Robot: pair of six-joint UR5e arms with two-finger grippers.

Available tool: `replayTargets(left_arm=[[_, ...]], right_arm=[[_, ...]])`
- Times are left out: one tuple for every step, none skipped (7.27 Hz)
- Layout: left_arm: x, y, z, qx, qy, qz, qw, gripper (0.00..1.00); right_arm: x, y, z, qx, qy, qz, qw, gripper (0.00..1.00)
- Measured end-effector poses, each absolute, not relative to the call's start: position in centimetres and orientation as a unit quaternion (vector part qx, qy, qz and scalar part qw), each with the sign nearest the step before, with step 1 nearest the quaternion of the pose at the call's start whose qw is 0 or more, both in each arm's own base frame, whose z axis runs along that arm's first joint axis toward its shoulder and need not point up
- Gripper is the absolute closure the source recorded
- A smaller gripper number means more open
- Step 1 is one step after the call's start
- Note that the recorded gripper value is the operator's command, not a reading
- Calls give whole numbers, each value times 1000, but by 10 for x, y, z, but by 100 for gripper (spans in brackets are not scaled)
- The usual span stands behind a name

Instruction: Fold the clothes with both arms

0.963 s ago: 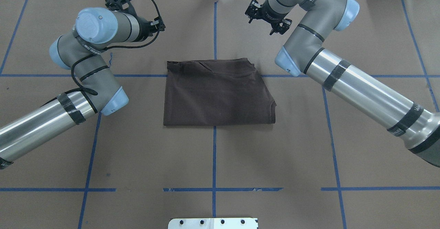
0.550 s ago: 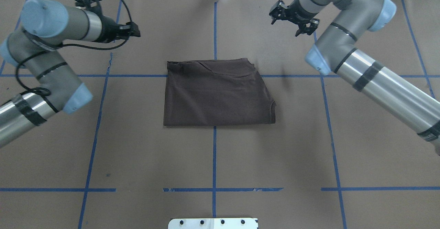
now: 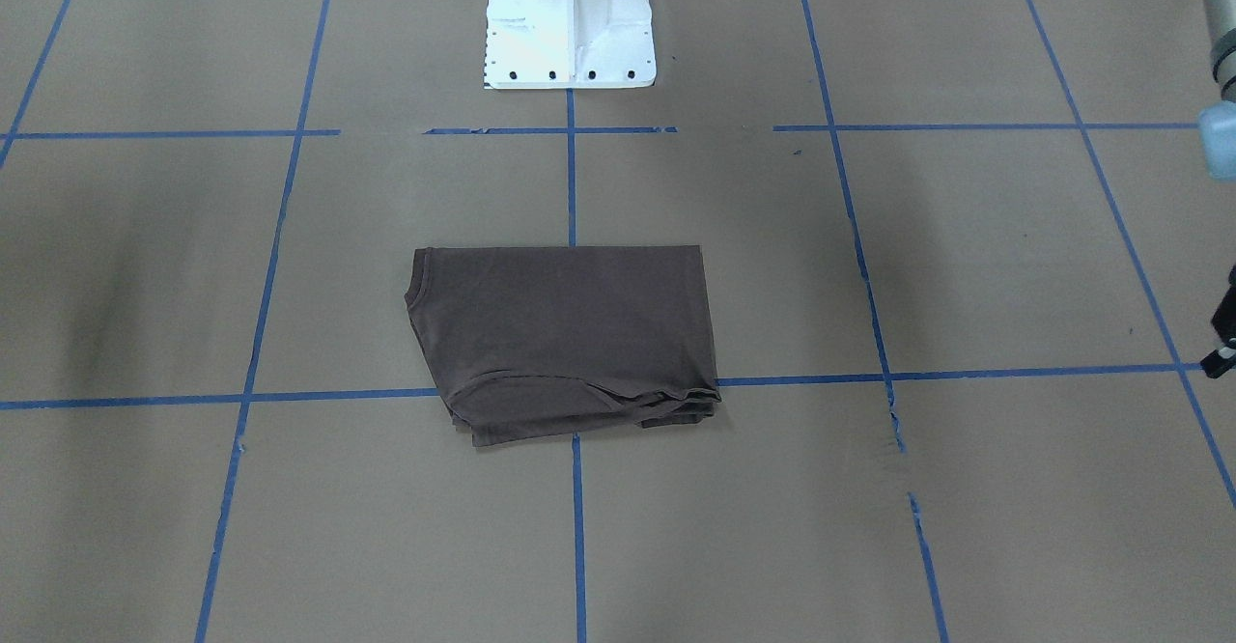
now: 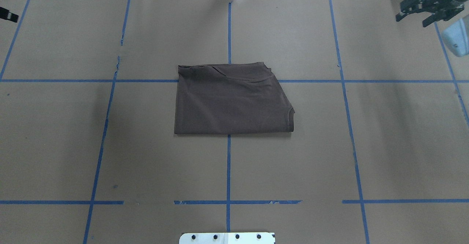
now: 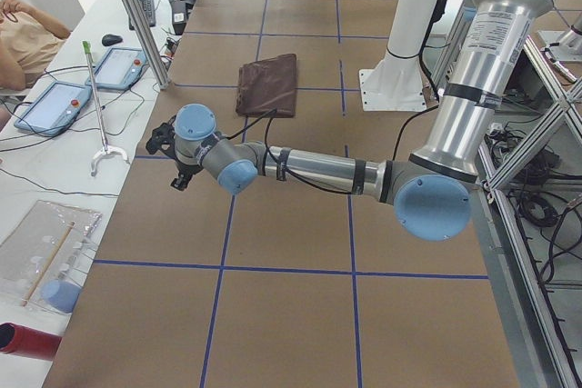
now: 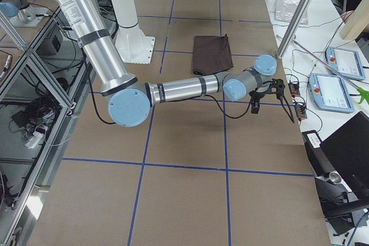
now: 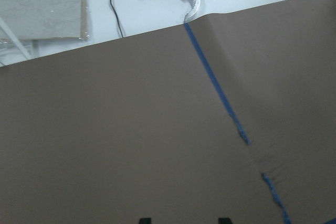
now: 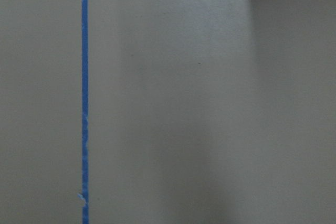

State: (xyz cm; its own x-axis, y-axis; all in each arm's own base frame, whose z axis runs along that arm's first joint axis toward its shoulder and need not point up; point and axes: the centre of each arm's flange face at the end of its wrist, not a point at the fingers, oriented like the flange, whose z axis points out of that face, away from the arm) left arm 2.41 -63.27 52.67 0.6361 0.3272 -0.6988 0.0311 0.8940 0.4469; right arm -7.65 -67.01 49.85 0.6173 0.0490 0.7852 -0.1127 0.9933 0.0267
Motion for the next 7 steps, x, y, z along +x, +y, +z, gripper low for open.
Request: replayTargets(left_arm=[[1,-631,542,184,410,87,889,42],[-15,-623,552,159,405,88,896,38],[-25,-604,556,140,404,86,900,36],[-30,-580,552,120,403,80,904,36],[-33,-561,550,103,403,73,907,34],[-35,-545,556,90,402,67,909,34],[-36,-525,566,82,404,65,909,34]], right_arm=[[-44,-662,506,32,-419,21,907,0],[-18,-654,508,30,-408,5,912,0],[-7,-646,505,27,-403,-2,915,0],[-4,-635,507,21,-398,-3,917,0],[-2,-620,517,15,-392,-3,920,0],[-1,-600,528,10,-387,-2,922,0],[0,-582,537,6,-382,-2,924,0]])
